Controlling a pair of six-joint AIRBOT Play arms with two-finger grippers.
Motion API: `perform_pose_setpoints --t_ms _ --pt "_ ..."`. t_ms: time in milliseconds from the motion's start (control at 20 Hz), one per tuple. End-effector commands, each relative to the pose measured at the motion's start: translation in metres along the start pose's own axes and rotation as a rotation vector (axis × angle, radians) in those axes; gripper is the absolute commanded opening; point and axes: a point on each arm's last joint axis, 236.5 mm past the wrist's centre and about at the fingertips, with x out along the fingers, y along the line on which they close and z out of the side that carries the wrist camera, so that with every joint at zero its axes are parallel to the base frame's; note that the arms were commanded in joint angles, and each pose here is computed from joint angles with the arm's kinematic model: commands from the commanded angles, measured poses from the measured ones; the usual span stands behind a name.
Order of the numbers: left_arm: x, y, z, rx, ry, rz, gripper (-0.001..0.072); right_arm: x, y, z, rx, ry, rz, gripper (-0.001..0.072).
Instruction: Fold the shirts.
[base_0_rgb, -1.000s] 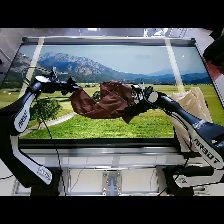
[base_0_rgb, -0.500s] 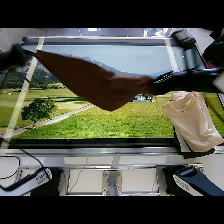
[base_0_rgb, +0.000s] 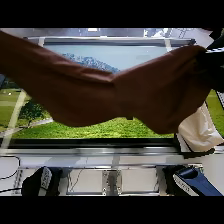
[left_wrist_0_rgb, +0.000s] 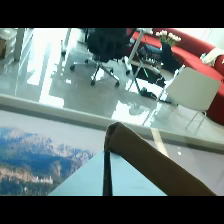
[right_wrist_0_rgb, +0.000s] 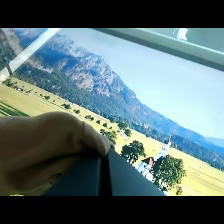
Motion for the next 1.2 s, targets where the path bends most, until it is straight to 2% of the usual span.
perform_pose_setpoints --t_ms 0,100,250,500,550,600,650,700,850,950,1000,1050,1150 --pt "0.035 0.020 -0.052 -0.044 0.177 -0.017 0.0010 0.077 -0.014 -0.031 -0.019 0.176 0.005 0.0012" --pt "0.084 0.049 -0.097 -0.029 0.305 0.031 0.0010 0.150 -0.029 -0.070 -0.019 0.328 0.016 0.0012" --pt "0.178 0.103 -0.150 -0.054 0.331 0.185 0.0010 0.260 -0.073 -0.127 0.077 0.424 -0.009 0.0012" --pt "0.282 0.147 -0.267 -0.238 0.360 0.260 0.0014 0.393 -0.125 -0.159 0.263 0.209 -0.070 0.0021" --pt "0.290 0.149 -0.293 -0.292 0.398 0.261 0.0042 0.406 -0.130 -0.159 0.300 0.163 -0.081 0.0152" --pt "0.294 0.151 -0.309 -0.338 0.420 0.264 0.0285 0.414 -0.133 -0.161 0.331 0.141 -0.087 0.0411" --pt "0.296 0.152 -0.317 -0.363 0.430 0.267 0.0634 0.416 -0.139 -0.162 0.353 0.138 -0.097 0.0547" --pt "0.295 0.157 -0.316 -0.377 0.424 0.275 0.0697 0.413 -0.143 -0.160 0.353 0.136 -0.102 0.0543" --pt "0.275 0.176 -0.263 -0.383 0.340 0.296 0.0699 0.375 -0.170 -0.143 0.327 0.172 -0.132 0.0541" --pt "0.235 0.186 -0.221 -0.387 0.339 0.309 0.0699 0.318 -0.194 -0.145 0.303 0.316 -0.159 0.0539" --pt "0.207 0.194 -0.206 -0.359 0.370 0.333 0.0699 0.283 -0.207 -0.152 0.315 0.397 -0.179 0.0498" --pt "0.177 0.204 -0.200 -0.300 0.421 0.380 0.0699 0.249 -0.216 -0.160 0.323 0.460 -0.193 0.0419" --pt "0.104 0.231 -0.207 -0.203 0.552 0.523 0.0699 0.187 -0.227 -0.176 0.372 0.551 -0.211 0.0419"
